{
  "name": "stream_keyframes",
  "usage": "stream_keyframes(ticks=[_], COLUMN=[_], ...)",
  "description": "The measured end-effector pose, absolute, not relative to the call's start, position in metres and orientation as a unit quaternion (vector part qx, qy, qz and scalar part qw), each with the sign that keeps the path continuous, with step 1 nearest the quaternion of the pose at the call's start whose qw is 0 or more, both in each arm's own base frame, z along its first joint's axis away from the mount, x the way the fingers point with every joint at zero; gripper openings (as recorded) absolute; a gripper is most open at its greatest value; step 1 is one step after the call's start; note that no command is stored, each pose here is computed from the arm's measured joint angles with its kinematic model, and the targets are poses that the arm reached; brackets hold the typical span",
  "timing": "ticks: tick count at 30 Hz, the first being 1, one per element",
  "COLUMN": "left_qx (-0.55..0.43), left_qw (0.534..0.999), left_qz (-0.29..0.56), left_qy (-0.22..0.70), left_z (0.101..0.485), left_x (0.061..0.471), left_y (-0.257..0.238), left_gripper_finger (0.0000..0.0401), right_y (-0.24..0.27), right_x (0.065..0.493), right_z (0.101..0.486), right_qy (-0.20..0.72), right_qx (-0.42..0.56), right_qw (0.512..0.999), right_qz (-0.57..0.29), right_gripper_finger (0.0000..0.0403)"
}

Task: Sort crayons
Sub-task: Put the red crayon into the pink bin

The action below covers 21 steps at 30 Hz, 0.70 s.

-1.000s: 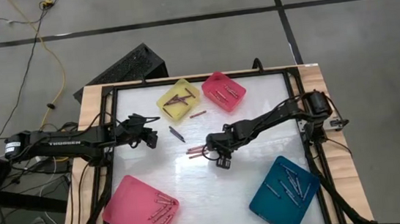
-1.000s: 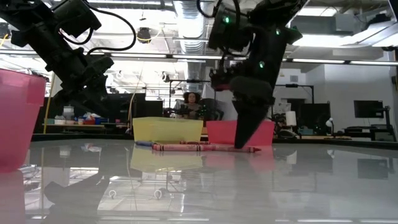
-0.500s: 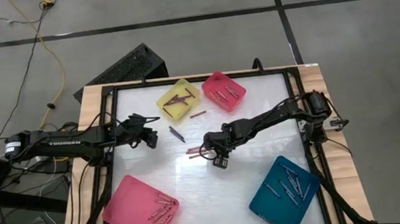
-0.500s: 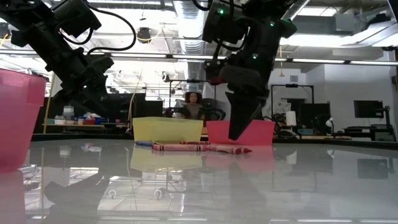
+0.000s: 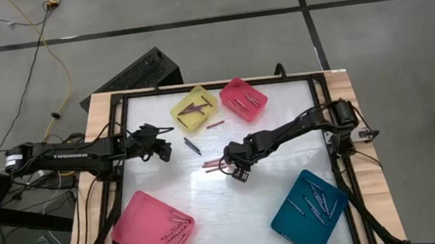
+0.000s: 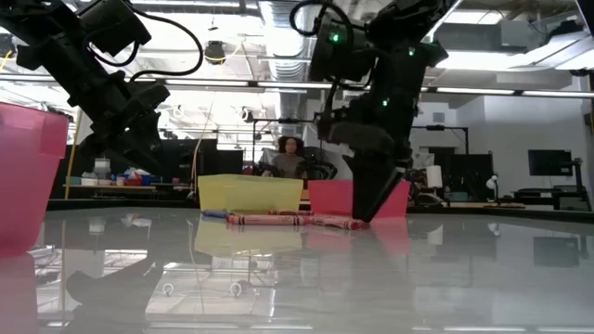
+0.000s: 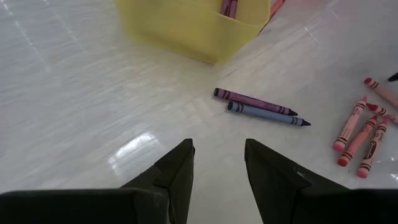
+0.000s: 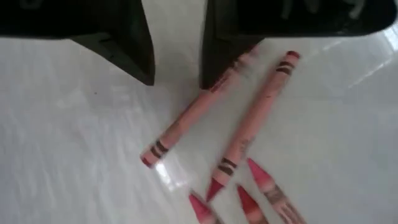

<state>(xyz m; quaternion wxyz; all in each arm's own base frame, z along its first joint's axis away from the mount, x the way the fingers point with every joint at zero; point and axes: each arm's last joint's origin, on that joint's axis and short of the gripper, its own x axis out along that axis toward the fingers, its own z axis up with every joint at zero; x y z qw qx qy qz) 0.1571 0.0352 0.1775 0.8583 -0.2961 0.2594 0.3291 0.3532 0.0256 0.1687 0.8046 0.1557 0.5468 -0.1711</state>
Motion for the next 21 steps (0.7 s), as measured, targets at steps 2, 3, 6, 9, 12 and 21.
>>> stream_keyframes(ticks=[2,3,6,9,12,21], left_qx=[-0.296,-0.296,-0.296,-0.296,-0.297,-0.297], left_qw=[0.858,0.858,0.858,0.858,0.857,0.857], left_qz=[0.329,0.329,0.329,0.328,0.329,0.330], left_qy=[0.260,0.259,0.259,0.261,0.263,0.263], left_z=[0.178,0.178,0.178,0.177,0.177,0.177], left_x=[0.157,0.157,0.157,0.157,0.157,0.157], left_y=[0.035,0.035,0.035,0.035,0.035,0.035], left_gripper_finger=[0.0133,0.0133,0.0133,0.0133,0.0133,0.0133], right_y=[0.026,0.027,0.027,0.027,0.026,0.028], right_x=[0.354,0.355,0.355,0.355,0.350,0.350], right_z=[0.167,0.165,0.165,0.166,0.173,0.197], right_qy=[0.548,0.548,0.547,0.544,0.542,0.474], right_qx=[0.155,0.155,0.156,0.175,0.203,0.279], right_qw=[0.804,0.804,0.805,0.801,0.794,0.806], right_qz=[-0.170,-0.171,-0.169,-0.178,-0.188,-0.221], right_gripper_finger=[0.0140,0.0142,0.0145,0.0145,0.0141,0.0137])
